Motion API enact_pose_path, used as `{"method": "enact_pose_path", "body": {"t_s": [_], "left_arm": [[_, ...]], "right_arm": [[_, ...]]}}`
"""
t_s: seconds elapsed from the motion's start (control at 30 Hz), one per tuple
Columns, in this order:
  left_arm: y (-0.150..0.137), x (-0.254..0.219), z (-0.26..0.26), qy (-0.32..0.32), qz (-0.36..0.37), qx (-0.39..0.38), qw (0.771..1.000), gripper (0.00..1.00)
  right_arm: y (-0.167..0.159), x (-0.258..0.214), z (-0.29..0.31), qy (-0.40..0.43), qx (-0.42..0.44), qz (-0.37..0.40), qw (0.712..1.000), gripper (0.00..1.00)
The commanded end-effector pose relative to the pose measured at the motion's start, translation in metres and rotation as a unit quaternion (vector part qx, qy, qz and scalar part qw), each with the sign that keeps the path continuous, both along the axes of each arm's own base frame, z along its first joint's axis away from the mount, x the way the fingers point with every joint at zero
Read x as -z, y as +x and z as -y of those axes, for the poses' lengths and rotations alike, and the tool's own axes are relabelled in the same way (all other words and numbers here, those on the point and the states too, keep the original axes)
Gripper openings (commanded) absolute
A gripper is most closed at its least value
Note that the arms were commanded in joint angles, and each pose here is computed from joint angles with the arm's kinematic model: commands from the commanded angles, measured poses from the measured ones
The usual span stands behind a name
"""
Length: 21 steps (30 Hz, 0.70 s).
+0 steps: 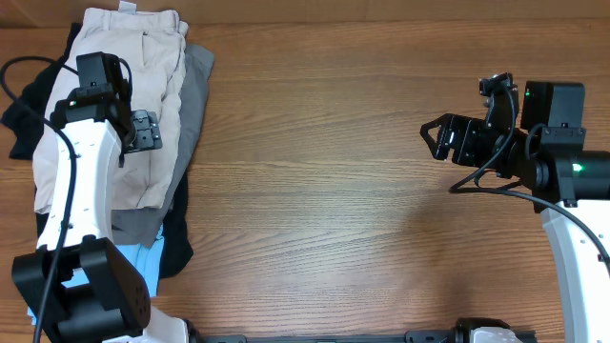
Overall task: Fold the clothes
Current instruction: 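Reach the left gripper to the beige shorts atop the pile and grasp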
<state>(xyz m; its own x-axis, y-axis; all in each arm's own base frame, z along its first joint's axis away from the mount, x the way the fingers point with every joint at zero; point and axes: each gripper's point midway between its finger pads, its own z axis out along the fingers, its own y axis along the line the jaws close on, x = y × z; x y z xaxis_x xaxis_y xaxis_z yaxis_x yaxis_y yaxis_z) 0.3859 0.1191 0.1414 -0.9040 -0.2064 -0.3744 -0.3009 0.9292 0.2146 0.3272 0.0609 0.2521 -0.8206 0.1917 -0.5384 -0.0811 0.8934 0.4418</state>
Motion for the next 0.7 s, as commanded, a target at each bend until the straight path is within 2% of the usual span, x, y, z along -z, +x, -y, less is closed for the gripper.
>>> {"method": "enact_pose_path", "body": {"t_s": [0.0, 0.3, 0.33, 0.37, 0.43, 0.5, 0.57, 0.6, 0.63, 0.67], "left_arm": [[0.007, 0.008, -0.001, 0.008, -0.004, -0.004, 1.0, 0.84], [0.021, 0.046, 0.008, -0.028, -0.025, 0.008, 0.999, 0.75], [0.022, 0.053, 0.009, -0.034, -0.029, 0.01, 0.999, 0.72], [0.022, 0.056, 0.01, -0.036, -0.033, 0.01, 0.999, 0.67], [0.023, 0.059, 0.011, -0.038, -0.035, 0.011, 0.999, 0.41], [0.024, 0.059, 0.011, -0.038, -0.033, 0.012, 0.999, 0.29], [0.024, 0.059, 0.012, -0.038, -0.033, 0.012, 0.999, 0.21], [0.024, 0.059, 0.012, -0.038, -0.034, 0.01, 0.999, 0.11], [0.024, 0.059, 0.012, -0.039, -0.033, 0.008, 0.999, 0.05], [0.024, 0.059, 0.012, -0.039, -0.033, 0.007, 0.999, 0.04]], "right_arm": [[0.004, -0.014, -0.001, 0.001, -0.004, 0.021, 1.0, 0.86], [0.004, -0.014, 0.0, 0.0, -0.003, 0.022, 1.0, 0.86], [0.004, -0.014, 0.0, 0.0, -0.003, 0.021, 1.0, 0.86], [0.004, -0.014, 0.0, 0.0, -0.003, 0.021, 1.0, 0.86], [0.004, -0.014, 0.0, 0.0, -0.003, 0.022, 1.0, 0.86], [0.004, -0.014, 0.0, 0.0, -0.003, 0.022, 1.0, 0.86], [0.004, -0.014, 0.0, 0.0, -0.003, 0.022, 1.0, 0.86], [0.004, -0.014, 0.0, 0.0, -0.003, 0.022, 1.0, 0.86], [0.004, -0.014, 0.0, 0.0, -0.003, 0.022, 1.0, 0.86], [0.004, -0.014, 0.0, 0.0, -0.003, 0.022, 1.0, 0.86]]}}
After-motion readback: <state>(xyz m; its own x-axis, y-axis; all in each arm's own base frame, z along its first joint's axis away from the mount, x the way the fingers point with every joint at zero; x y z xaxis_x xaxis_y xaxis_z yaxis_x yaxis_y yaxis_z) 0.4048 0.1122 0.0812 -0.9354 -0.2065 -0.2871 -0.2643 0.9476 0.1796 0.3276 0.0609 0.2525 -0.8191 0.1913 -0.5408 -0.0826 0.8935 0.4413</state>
